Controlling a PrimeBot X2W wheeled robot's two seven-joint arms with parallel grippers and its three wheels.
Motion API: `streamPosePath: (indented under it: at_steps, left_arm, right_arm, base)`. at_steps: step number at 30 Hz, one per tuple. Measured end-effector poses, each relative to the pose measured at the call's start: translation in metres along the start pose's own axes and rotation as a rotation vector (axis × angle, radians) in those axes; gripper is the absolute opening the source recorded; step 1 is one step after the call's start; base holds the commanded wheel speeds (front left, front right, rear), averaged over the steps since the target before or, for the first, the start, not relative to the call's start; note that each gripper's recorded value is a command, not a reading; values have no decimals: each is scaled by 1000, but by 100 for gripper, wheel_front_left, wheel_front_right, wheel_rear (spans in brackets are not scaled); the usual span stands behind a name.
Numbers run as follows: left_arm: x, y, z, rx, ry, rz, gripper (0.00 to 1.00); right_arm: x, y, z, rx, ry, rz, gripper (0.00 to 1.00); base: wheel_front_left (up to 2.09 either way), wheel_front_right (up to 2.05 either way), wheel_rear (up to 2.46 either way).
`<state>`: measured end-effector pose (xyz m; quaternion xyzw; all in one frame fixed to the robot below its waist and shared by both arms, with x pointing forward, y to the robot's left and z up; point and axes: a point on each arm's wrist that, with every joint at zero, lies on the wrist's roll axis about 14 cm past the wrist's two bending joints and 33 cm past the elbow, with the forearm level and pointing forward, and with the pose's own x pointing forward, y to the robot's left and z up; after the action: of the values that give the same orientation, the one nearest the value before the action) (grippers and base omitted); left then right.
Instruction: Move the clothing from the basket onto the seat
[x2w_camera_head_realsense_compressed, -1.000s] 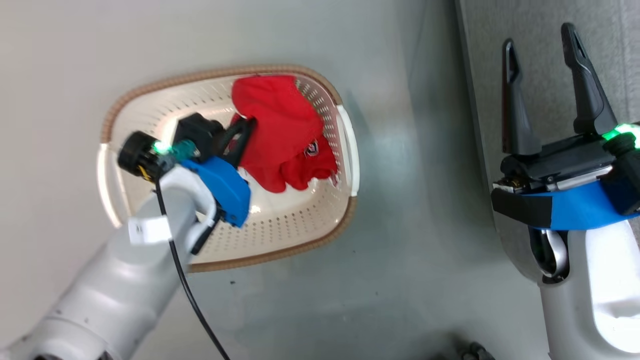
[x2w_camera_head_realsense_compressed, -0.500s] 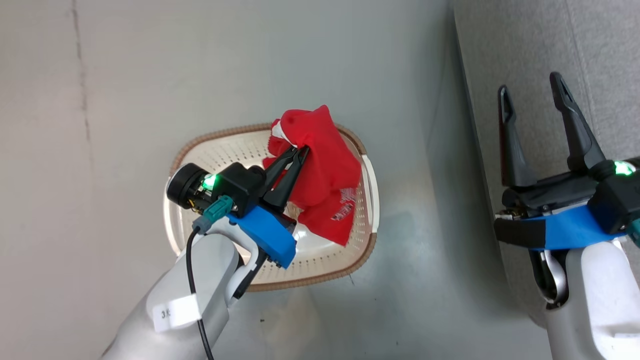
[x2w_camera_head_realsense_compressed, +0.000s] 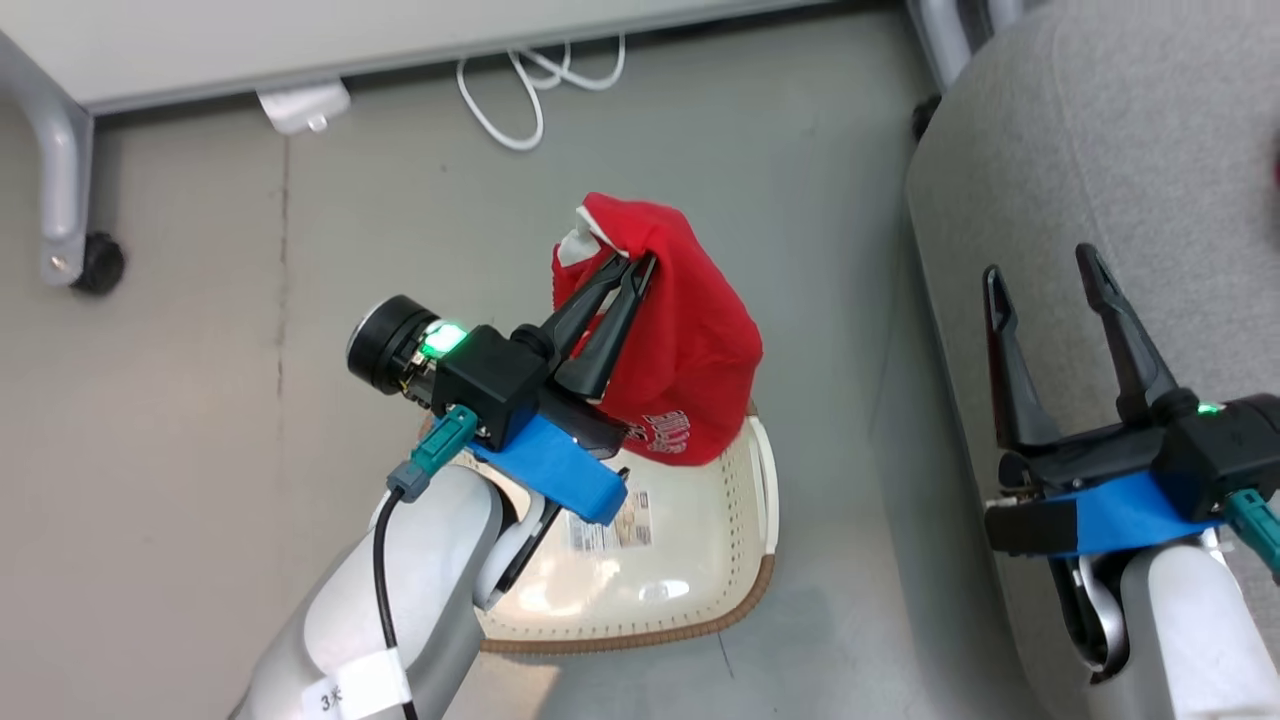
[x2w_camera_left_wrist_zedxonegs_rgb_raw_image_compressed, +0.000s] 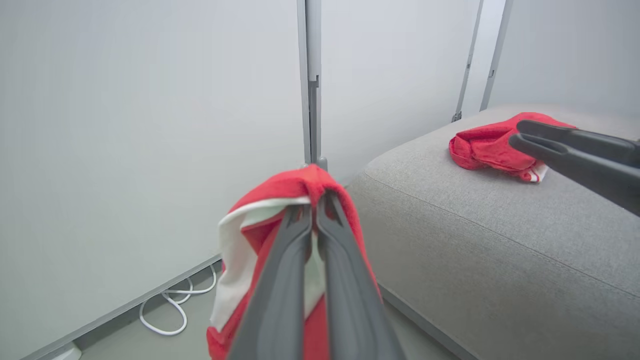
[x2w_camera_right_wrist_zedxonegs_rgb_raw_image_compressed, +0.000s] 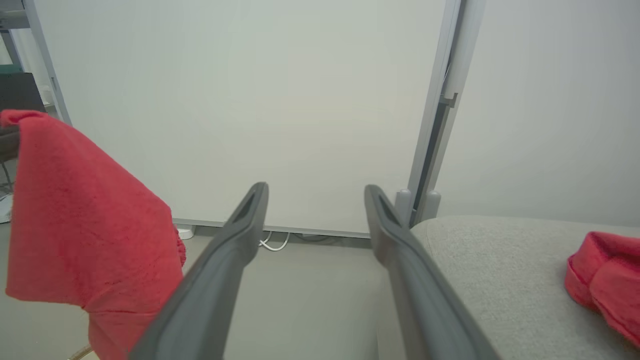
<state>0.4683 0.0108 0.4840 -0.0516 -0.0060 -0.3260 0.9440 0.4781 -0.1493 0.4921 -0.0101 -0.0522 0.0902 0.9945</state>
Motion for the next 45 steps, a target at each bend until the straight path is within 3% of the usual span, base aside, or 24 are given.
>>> streamPosePath:
  at_steps: [8,17,33,45]
  left_arm:
    - [1,-19,86,130,-191,-41,0]
    - [-4,-52,144,213,-309,-108,0]
    - [-12,-61,153,231,-317,-121,0]
    - [-9,-56,146,227,-301,-113,0]
  right_arm:
    - [-19,4,32,0,-54,0,100]
    - [-39,9,54,7,-92,0,100]
    - [-54,13,61,15,-103,-1,100]
    - [-38,59,79,-10,-159,166,100]
  base:
    - [0,0,0]
    - [0,0,0]
    - [0,0,0]
    - [0,0,0]
